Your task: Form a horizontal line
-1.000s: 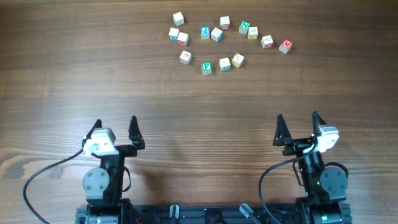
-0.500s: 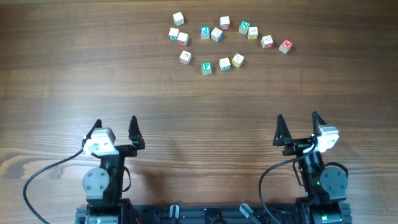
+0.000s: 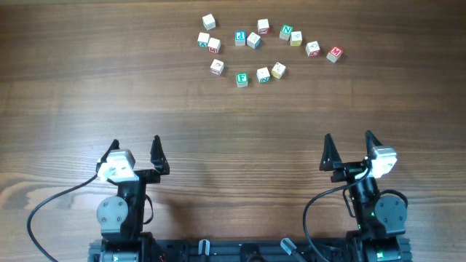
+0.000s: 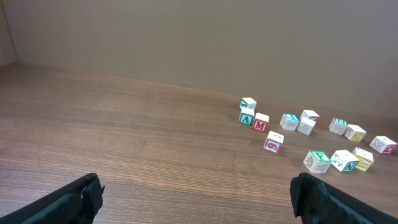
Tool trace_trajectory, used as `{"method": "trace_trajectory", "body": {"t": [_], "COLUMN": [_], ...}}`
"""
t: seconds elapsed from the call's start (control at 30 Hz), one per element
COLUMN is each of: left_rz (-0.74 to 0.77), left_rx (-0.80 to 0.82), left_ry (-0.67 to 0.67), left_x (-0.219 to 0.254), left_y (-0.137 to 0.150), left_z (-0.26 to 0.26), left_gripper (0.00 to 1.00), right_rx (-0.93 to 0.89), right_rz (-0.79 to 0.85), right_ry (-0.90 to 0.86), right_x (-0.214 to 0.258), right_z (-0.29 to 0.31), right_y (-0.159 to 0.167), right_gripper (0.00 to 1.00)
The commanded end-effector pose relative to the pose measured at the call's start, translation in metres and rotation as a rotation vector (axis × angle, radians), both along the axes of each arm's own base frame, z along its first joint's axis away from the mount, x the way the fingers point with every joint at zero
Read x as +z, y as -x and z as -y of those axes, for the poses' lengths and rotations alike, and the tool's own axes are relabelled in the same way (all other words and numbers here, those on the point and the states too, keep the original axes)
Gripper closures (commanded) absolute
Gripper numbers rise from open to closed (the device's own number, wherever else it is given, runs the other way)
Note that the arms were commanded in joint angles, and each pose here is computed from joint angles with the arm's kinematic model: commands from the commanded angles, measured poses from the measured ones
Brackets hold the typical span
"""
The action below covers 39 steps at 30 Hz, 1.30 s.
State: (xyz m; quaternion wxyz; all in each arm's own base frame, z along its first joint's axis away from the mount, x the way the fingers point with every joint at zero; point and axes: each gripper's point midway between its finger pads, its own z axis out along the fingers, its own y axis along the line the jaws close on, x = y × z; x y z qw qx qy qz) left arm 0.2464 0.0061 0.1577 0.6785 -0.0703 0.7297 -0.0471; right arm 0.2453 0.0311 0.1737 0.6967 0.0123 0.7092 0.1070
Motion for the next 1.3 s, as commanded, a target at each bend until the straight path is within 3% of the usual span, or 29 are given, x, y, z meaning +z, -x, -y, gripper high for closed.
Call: {"method": "trace_trajectory", "body": {"t": [0.0,0.73,0.87,0.97,1.1,1.27], "left_rz": [0.001,0.002,0.016,0.016,0.053,0.114], "left_rx": [0.007,0.006,-0.166,-0.176,-0.277,-0.284], "left_ry": [-0.017,-0.017,0.003,0.082,0.089,0.08], "left_x": [-0.001,-0.001,0.003,0.005,0.029,0.081], "left_y": [0.0,0.0,0.002,0.002,0.009,0.021], "left_z": [-0.001,-0.001,0.029,0.031,0.048,0.049], "left_gripper": [0.0,0.0,0.0,0.0,0.0,0.0], "right_rx": [0.0,0.0,0.0,0.0,0.0,0.0], "right_rz": [-0.002,-0.002,-0.002,-0.002,-0.002,-0.002], "right_ry": [0.012,0.012,0.012,0.012,0.012,0.012], "right_x": [-0.001,-0.001,-0.001,-0.001,-0.001,-0.001], "right_z": [0.0,0.0,0.0,0.0,0.0,0.0], "right_y": [0.0,0.0,0.0,0.0,0.0,0.0], "right_gripper": [0.0,0.0,0.0,0.01,0.0,0.0]}}
